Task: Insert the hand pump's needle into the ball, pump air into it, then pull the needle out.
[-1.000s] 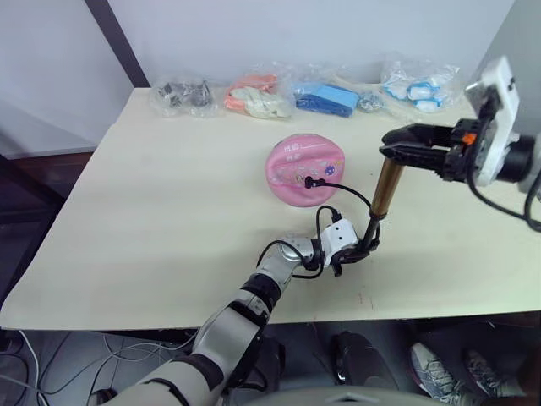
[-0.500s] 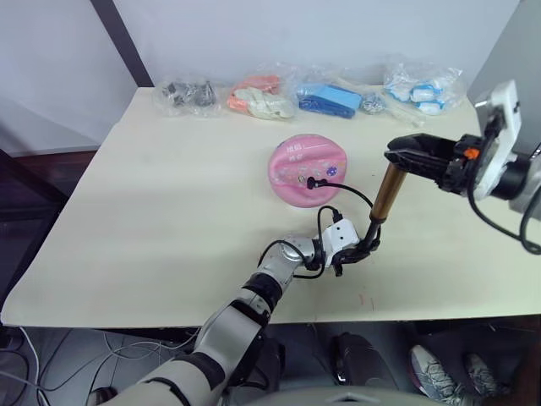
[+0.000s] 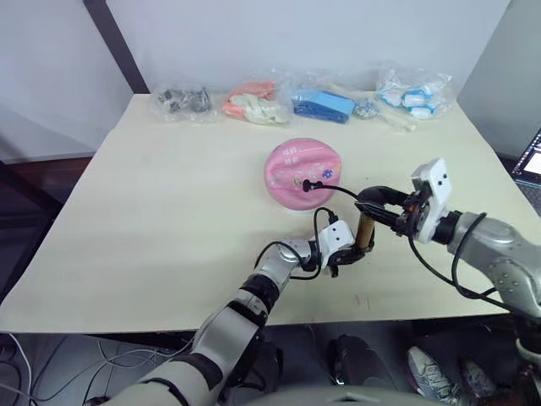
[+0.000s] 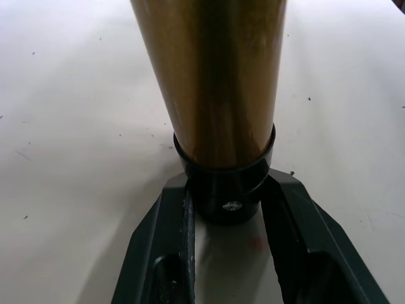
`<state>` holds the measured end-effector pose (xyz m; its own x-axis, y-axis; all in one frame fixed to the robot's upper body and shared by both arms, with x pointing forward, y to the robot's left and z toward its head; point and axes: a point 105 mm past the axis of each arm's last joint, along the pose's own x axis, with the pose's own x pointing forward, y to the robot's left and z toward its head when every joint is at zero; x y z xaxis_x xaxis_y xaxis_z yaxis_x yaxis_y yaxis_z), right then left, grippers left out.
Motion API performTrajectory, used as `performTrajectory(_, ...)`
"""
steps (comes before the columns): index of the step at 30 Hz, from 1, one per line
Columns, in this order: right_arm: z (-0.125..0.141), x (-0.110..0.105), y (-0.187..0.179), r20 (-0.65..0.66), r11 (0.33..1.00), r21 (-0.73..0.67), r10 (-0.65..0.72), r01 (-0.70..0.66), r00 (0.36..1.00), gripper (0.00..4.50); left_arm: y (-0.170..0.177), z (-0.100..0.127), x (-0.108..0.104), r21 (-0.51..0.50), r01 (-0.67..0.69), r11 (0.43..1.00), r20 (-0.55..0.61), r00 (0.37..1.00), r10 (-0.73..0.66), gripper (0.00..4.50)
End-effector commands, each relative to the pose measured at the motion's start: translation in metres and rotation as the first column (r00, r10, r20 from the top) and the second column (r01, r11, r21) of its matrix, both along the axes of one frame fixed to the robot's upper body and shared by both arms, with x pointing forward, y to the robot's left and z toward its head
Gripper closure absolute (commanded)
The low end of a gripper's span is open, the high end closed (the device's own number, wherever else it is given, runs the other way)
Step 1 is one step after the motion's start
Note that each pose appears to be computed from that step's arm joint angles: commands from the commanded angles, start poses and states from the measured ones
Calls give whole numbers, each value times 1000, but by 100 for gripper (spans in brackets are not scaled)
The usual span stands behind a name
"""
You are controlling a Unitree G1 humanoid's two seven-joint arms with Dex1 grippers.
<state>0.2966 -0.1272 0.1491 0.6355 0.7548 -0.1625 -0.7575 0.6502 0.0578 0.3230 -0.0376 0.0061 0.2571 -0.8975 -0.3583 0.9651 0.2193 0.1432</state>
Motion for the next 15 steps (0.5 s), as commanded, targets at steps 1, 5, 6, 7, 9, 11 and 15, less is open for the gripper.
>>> performTrajectory(1,-53,-8,-5,-188,996,-93,-27,9,982,255,2,-18,-12,60,32,998,-45,999,-29,348)
performTrajectory(5,-15,1,-12,-87,998,-64,-35,29,996,255,2,-19,-13,61,33,998,-47,998,-30,348)
performTrajectory(6,7,5,-14,-34,998,-49,-34,32,999,255,3,-20,-13,62,33,998,-48,998,-30,348)
performTrajectory(7,26,7,-16,10,999,-40,-31,32,999,255,3,-20,-14,63,33,997,-49,998,-30,348)
performTrajectory(9,68,8,-20,96,999,-22,-22,24,995,255,4,-21,-14,67,32,997,-51,998,-28,348)
performTrajectory(11,96,6,-21,142,1000,-15,-9,11,990,255,4,-22,-14,70,31,997,-50,998,-27,348)
performTrajectory(15,145,1,-25,223,1000,-5,6,-5,975,255,4,-23,-14,72,30,997,-53,998,-26,348)
